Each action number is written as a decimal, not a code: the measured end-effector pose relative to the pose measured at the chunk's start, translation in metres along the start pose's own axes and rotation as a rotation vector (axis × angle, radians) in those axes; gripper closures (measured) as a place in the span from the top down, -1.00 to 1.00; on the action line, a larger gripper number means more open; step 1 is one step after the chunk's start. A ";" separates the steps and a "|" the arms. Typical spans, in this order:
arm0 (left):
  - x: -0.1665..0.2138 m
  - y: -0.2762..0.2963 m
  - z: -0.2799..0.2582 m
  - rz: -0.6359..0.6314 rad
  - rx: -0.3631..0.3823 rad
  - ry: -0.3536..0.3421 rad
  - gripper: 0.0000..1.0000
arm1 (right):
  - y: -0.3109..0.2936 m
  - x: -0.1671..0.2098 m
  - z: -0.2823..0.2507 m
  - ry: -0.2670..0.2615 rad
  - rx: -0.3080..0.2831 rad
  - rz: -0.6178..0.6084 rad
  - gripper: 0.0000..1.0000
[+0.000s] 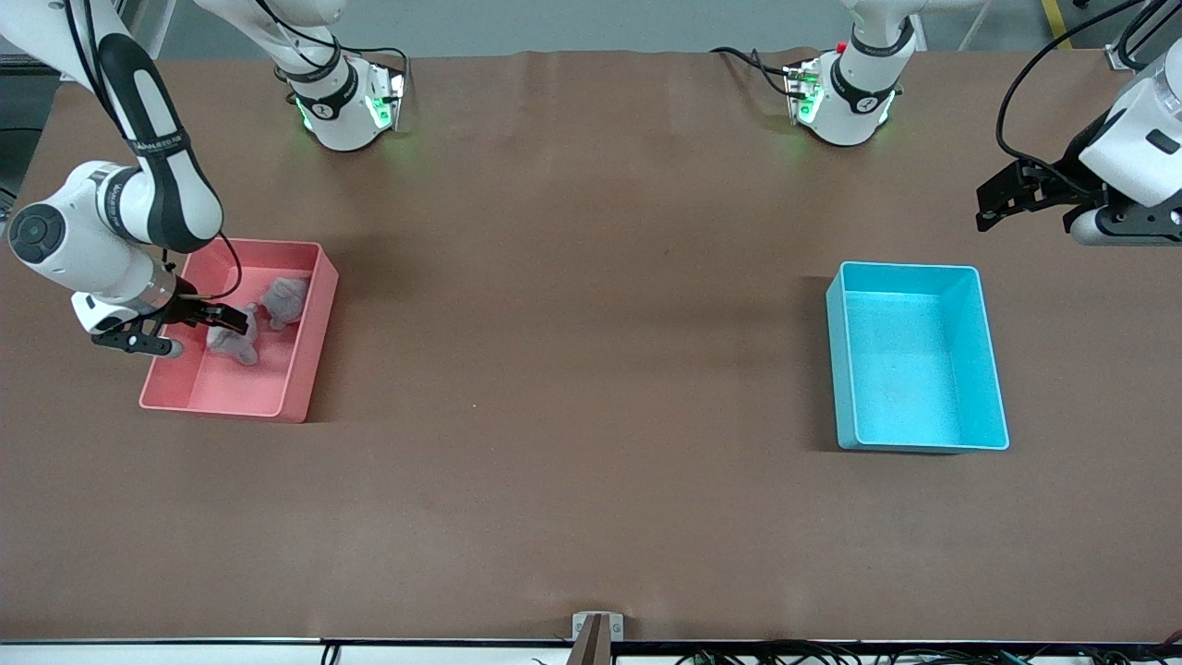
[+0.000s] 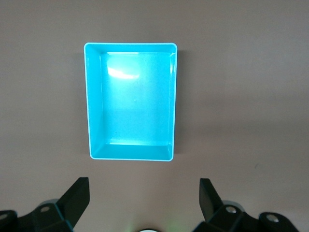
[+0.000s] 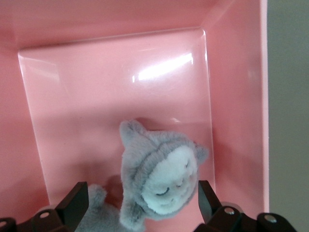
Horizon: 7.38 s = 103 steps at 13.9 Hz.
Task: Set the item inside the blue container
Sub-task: 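Reach the right gripper into the pink box and grasp a grey plush, then carry the plush with the right gripper while the left gripper approaches, then grasp the plush with the left gripper from the right gripper, then carry the plush to the cyan box while the right gripper grasps another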
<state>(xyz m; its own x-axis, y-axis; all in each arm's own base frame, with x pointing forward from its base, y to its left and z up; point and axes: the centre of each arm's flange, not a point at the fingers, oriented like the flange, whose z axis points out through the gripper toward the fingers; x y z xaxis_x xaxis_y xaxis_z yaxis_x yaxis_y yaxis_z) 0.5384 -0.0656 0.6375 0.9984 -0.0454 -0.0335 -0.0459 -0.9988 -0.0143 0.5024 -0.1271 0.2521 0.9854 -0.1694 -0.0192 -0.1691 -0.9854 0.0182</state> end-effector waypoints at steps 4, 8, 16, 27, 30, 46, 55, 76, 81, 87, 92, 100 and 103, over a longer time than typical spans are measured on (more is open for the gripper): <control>0.005 -0.004 0.006 -0.007 -0.002 0.004 1.00 | 0.011 -0.002 0.028 -0.016 -0.003 0.021 1.00; 0.007 -0.009 0.006 -0.017 -0.003 0.010 1.00 | 0.012 -0.004 0.049 -0.035 -0.004 0.021 0.99; 0.007 -0.027 0.007 -0.049 -0.004 0.011 1.00 | 0.009 -0.003 0.051 -0.073 -0.001 0.017 -0.15; 0.007 -0.028 0.008 -0.051 -0.004 0.008 1.00 | -0.100 0.083 -0.134 -0.168 -0.024 0.129 -0.50; 0.007 -0.028 0.015 -0.051 -0.003 -0.007 1.00 | -0.197 0.069 -0.144 -0.160 -0.009 0.255 -0.51; 0.049 0.043 0.141 0.071 -0.016 -0.165 1.00 | -0.600 -0.057 0.020 0.004 0.113 0.720 -0.51; 0.043 0.118 0.200 0.098 -0.121 -0.089 1.00 | -0.615 -0.068 0.042 0.021 0.137 0.726 0.05; 0.052 0.426 0.370 -0.012 -0.247 0.199 0.91 | -0.199 0.100 -0.126 -0.157 0.017 0.200 1.00; 0.033 0.448 0.389 -0.034 -0.249 0.177 0.81 | -0.098 0.075 -0.074 -0.184 0.047 0.121 1.00; 0.036 0.449 0.428 -0.042 -0.282 0.195 0.67 | -0.057 0.030 -0.006 -0.254 0.054 0.100 1.00; 0.029 0.454 0.432 -0.035 -0.276 0.184 -0.06 | -0.061 0.002 0.023 -0.325 0.083 0.128 1.00; 0.047 0.419 0.352 -0.016 -0.141 0.118 -0.37 | -0.060 -0.016 0.044 -0.383 0.078 0.134 1.00; 0.071 0.341 0.270 0.084 -0.044 0.077 -0.37 | -0.057 -0.021 0.052 -0.403 0.076 0.140 1.00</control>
<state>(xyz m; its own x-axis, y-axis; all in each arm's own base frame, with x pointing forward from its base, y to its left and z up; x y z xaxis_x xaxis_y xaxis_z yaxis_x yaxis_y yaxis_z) 0.5851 -0.4048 0.3604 0.9907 -0.1285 0.0441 -0.1298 -0.9911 0.0294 0.4900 -0.0683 0.1991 0.8679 -0.2789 -0.4110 -0.3166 -0.9482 -0.0253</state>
